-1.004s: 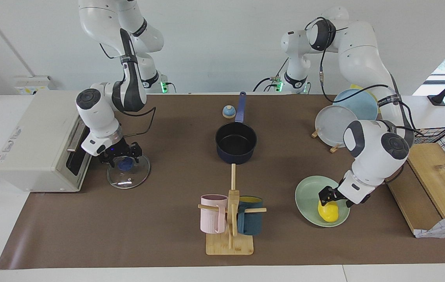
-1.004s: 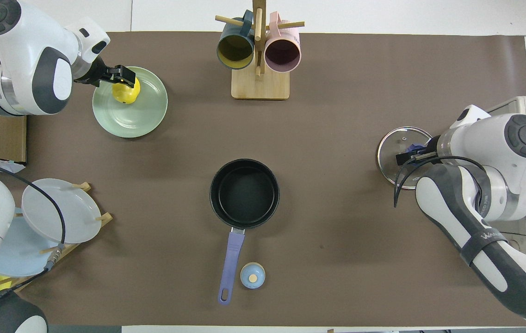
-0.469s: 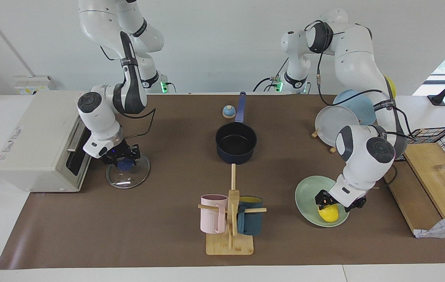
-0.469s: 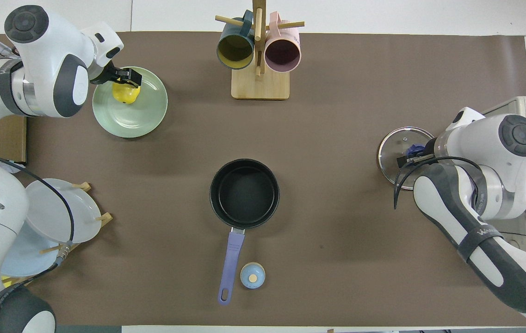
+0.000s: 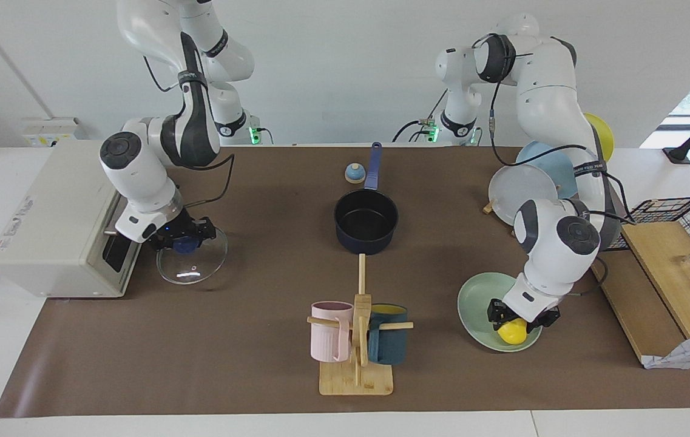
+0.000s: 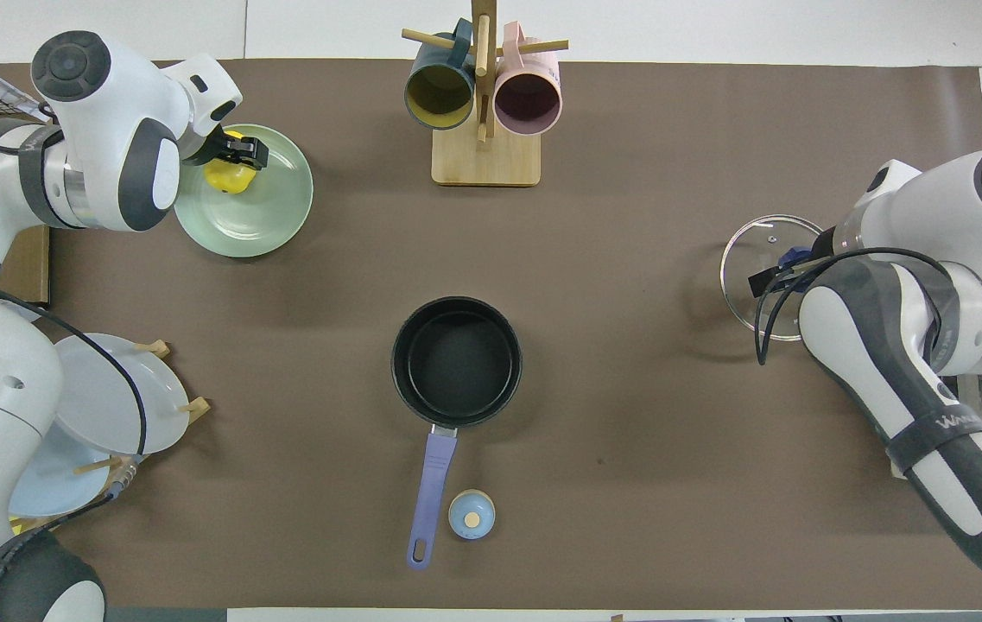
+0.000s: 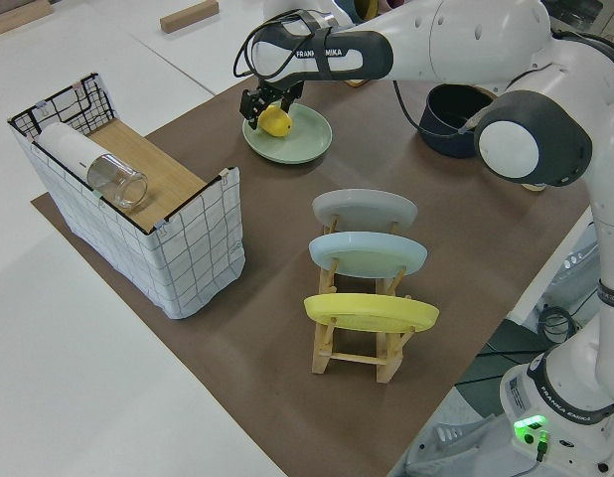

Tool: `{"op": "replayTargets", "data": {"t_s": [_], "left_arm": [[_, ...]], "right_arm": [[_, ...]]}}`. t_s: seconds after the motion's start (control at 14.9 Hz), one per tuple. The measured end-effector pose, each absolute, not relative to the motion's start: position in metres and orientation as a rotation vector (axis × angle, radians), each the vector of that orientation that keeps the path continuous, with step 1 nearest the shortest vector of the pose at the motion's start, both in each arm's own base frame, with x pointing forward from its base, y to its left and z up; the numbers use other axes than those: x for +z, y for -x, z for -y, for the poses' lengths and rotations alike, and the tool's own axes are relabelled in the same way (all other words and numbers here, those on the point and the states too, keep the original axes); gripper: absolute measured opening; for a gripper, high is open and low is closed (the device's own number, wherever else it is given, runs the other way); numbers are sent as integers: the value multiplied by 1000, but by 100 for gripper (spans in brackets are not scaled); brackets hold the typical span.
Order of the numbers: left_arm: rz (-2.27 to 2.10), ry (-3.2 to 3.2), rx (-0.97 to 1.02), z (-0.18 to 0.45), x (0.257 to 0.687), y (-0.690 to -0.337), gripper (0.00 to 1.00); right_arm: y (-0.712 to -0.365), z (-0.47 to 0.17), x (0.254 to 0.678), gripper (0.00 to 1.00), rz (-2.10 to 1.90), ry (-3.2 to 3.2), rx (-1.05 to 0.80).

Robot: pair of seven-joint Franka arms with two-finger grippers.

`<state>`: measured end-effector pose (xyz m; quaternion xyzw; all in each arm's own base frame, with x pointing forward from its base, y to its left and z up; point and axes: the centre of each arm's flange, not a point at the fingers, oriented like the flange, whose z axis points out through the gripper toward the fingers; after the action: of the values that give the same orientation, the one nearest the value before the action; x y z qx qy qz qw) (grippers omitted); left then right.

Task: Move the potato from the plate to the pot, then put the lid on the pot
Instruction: 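Grasp the potato with the left gripper while the right gripper grasps the lid knob, then carry the potato into the saucepan with the left gripper and release it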

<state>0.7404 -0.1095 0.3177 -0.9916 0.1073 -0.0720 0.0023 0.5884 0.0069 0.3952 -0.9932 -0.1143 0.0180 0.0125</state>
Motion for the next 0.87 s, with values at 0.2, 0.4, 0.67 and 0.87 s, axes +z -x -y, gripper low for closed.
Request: {"op": "replayTargets", "data": {"t_s": [0.2, 0.4, 0.67, 0.87], "left_arm": [[-313, 3133, -173, 110, 331, -739, 63], [-265, 3206, -195, 114, 419, -731, 63], [-105, 3275, -146, 158, 552, -658, 63], [-50, 3269, -61, 250, 569, -580, 63]], "right_arm": [[-593, -34, 436, 43, 409, 3079, 95], [-592, -79, 481, 43, 394, 3079, 125], [-589, -100, 493, 43, 399, 3081, 124], [-587, -112, 492, 43, 393, 3084, 128]]}}
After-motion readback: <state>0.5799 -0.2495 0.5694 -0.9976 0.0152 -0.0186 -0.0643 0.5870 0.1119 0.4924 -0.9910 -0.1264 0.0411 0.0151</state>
